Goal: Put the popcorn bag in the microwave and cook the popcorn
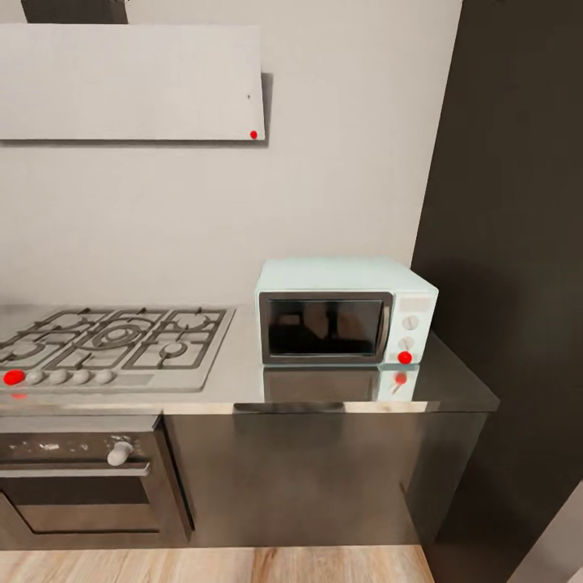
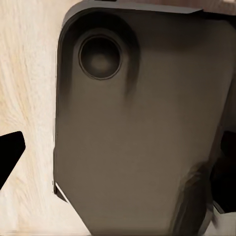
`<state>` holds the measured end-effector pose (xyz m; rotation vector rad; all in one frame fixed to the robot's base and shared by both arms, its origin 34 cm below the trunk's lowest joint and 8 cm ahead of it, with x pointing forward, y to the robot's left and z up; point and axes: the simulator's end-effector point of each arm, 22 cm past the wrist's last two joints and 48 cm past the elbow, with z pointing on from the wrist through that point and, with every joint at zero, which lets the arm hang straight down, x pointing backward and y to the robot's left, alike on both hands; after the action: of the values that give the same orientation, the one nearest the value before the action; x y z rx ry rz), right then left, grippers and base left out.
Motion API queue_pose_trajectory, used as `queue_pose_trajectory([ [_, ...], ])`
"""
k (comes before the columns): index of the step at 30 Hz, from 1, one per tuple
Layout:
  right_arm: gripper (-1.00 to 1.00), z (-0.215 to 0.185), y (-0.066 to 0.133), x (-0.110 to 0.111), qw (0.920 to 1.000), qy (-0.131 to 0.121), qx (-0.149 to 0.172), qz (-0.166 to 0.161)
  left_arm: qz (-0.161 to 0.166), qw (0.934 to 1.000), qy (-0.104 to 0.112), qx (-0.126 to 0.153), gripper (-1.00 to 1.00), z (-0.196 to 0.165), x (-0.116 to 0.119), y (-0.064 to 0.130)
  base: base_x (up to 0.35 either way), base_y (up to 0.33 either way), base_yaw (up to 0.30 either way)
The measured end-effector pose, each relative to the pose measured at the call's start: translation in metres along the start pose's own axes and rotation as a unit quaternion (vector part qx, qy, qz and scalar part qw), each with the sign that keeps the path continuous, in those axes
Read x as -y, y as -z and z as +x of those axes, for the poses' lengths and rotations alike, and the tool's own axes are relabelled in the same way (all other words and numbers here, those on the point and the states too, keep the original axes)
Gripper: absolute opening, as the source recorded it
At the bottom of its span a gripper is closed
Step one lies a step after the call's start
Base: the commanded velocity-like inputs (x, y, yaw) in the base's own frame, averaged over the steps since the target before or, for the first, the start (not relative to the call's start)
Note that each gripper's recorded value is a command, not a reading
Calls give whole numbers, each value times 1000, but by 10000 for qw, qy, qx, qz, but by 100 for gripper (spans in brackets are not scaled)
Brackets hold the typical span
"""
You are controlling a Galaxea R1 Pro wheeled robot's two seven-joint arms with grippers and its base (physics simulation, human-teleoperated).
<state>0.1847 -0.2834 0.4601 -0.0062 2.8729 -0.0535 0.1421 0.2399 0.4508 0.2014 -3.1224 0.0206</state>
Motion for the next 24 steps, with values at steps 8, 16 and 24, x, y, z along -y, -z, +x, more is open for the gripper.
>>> queue_pose_trajectory([
  [8, 100, -3, 13, 1, 10000, -2, -4, 9, -179, 9996, 220, 10, 100, -3, -27, 13, 0, 0, 0],
  [16, 100, -9, 25, 2, 10000, 8, 23, 12, -200, 9994, 287, 12, 100, -3, -30, 26, 0, 0, 0],
  [24, 100, -31, 34, 2, 9997, 16, 236, 6, -213, 9994, 288, 13, 100, -2, -32, 39, 0, 0, 0],
])
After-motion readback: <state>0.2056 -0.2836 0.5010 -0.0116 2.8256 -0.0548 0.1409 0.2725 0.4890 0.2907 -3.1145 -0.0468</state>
